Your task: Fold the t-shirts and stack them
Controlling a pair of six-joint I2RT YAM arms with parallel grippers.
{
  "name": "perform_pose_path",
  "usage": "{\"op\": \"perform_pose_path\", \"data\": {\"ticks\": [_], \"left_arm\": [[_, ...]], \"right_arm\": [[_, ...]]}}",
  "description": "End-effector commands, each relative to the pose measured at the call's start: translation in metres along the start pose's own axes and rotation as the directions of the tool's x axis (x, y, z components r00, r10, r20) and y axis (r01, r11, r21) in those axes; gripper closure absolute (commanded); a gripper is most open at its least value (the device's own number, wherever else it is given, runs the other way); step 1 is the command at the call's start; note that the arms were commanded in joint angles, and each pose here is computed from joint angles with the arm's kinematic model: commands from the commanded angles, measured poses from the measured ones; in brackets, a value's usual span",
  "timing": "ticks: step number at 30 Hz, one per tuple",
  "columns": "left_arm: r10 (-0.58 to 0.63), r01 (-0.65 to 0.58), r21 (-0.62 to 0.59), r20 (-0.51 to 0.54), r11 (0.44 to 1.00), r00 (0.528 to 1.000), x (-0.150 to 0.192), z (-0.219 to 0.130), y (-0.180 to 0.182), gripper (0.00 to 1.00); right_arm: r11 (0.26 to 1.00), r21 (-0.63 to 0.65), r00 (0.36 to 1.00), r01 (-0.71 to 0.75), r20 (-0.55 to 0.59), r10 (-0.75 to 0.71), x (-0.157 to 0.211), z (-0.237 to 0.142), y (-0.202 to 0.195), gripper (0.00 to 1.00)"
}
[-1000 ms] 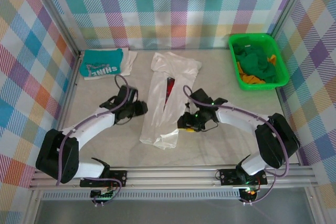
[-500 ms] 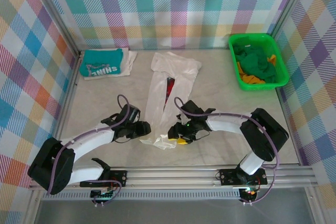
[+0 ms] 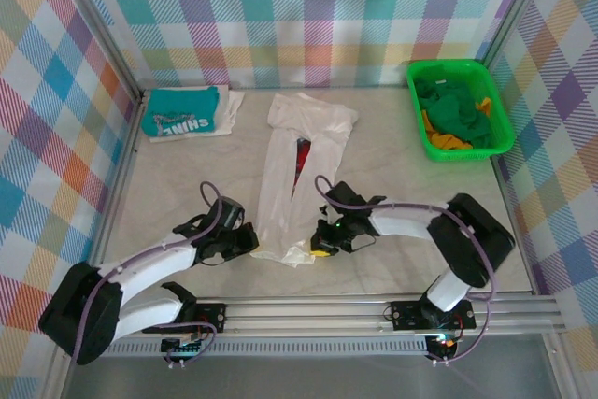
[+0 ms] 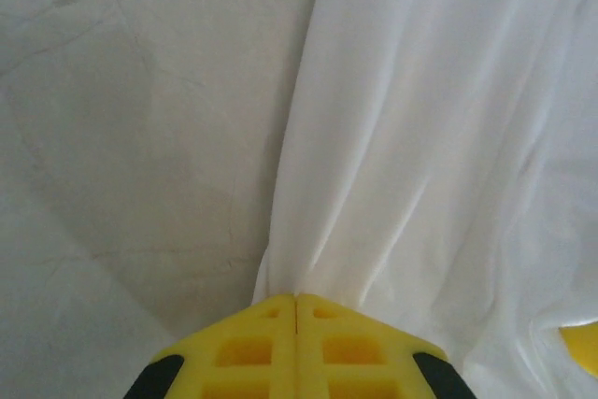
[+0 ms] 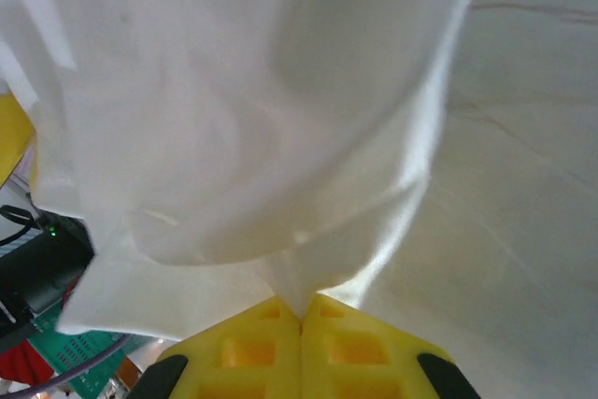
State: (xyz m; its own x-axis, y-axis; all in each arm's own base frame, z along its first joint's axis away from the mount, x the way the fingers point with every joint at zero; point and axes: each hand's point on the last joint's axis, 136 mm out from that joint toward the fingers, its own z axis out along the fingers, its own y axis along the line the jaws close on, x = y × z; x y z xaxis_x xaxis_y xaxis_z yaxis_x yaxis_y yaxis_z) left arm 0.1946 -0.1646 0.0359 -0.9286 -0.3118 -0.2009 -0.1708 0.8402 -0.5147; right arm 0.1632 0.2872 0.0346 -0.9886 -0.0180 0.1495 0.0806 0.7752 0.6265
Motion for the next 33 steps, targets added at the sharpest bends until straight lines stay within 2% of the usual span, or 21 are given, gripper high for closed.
{"op": "perform_pose_path", "data": {"ticks": [1, 3, 7, 9, 10, 11, 12, 13, 15, 19, 24, 27, 31, 33], "left_arm": [[-0.037, 0.036, -0.033, -0.009, 0.999, 0.999, 0.010, -0.009, 0.011, 1.00], [-0.051, 0.051, -0.024, -0.003, 0.998, 0.999, 0.012, -0.012, 0.012, 1.00], [-0.068, 0.067, -0.055, -0.020, 0.996, 0.997, 0.023, -0.017, 0.023, 1.00], [-0.076, 0.073, -0.089, -0.029, 0.993, 0.997, 0.030, -0.017, 0.036, 1.00], [-0.082, 0.079, -0.095, -0.031, 0.992, 0.996, 0.032, -0.016, 0.040, 0.99], [-0.097, 0.094, -0.091, -0.035, 0.991, 0.995, 0.035, -0.013, 0.042, 0.82], [-0.105, 0.102, -0.075, -0.038, 0.992, 0.994, 0.036, -0.010, 0.041, 0.64], [-0.110, 0.107, -0.066, -0.044, 0.992, 0.993, 0.038, -0.007, 0.041, 0.50], [-0.119, 0.114, -0.094, -0.042, 0.989, 0.992, 0.038, -0.007, 0.046, 0.38], [-0.076, 0.078, -0.122, 0.019, 0.989, 0.997, 0.024, -0.023, 0.042, 0.39], [-0.043, 0.045, -0.064, 0.036, 0.997, 0.998, 0.010, -0.031, 0.018, 0.46], [-0.013, 0.015, -0.084, 0.023, 0.996, 1.000, 0.007, -0.030, 0.014, 0.40], [0.037, -0.035, -0.057, 0.024, 0.998, 0.999, -0.002, -0.027, -0.003, 0.39], [0.049, -0.048, -0.055, 0.019, 0.997, 0.999, -0.003, -0.022, -0.006, 0.42]], "right_arm": [[0.999, 0.039, 0.999, -0.008, 0.037, 0.007, 0.005, -0.017, -0.015, 0.99], [0.999, 0.047, 1.000, 0.006, 0.012, -0.006, 0.011, -0.019, -0.016, 0.93], [0.994, 0.109, 1.000, 0.002, 0.018, -0.004, 0.020, -0.024, -0.035, 0.90], [0.994, 0.107, 1.000, 0.009, 0.006, -0.010, 0.024, -0.022, -0.039, 0.76], [0.995, 0.099, 1.000, 0.013, -0.010, -0.012, 0.025, -0.020, -0.038, 0.77], [0.995, 0.095, 1.000, 0.010, -0.025, -0.007, 0.026, -0.017, -0.039, 0.77], [0.996, 0.092, 0.999, 0.007, -0.032, -0.005, 0.026, -0.014, -0.040, 0.74], [0.996, 0.093, 0.999, 0.006, -0.038, -0.003, 0.026, -0.012, -0.042, 0.69], [0.996, 0.091, 0.999, 0.009, -0.041, -0.006, 0.026, -0.010, -0.041, 0.66], [0.998, 0.047, 1.000, 0.029, 0.002, -0.029, 0.021, -0.020, -0.027, 0.65], [0.994, -0.077, 0.997, 0.073, 0.029, -0.071, 0.021, -0.032, 0.005, 0.62], [0.993, -0.082, 0.996, 0.086, 0.008, -0.086, 0.021, -0.029, 0.009, 0.55], [0.994, -0.061, 0.996, 0.089, -0.014, -0.090, 0.019, -0.018, 0.012, 0.53], [0.994, -0.056, 0.995, 0.092, -0.021, -0.093, 0.018, -0.013, 0.014, 0.53]]}}
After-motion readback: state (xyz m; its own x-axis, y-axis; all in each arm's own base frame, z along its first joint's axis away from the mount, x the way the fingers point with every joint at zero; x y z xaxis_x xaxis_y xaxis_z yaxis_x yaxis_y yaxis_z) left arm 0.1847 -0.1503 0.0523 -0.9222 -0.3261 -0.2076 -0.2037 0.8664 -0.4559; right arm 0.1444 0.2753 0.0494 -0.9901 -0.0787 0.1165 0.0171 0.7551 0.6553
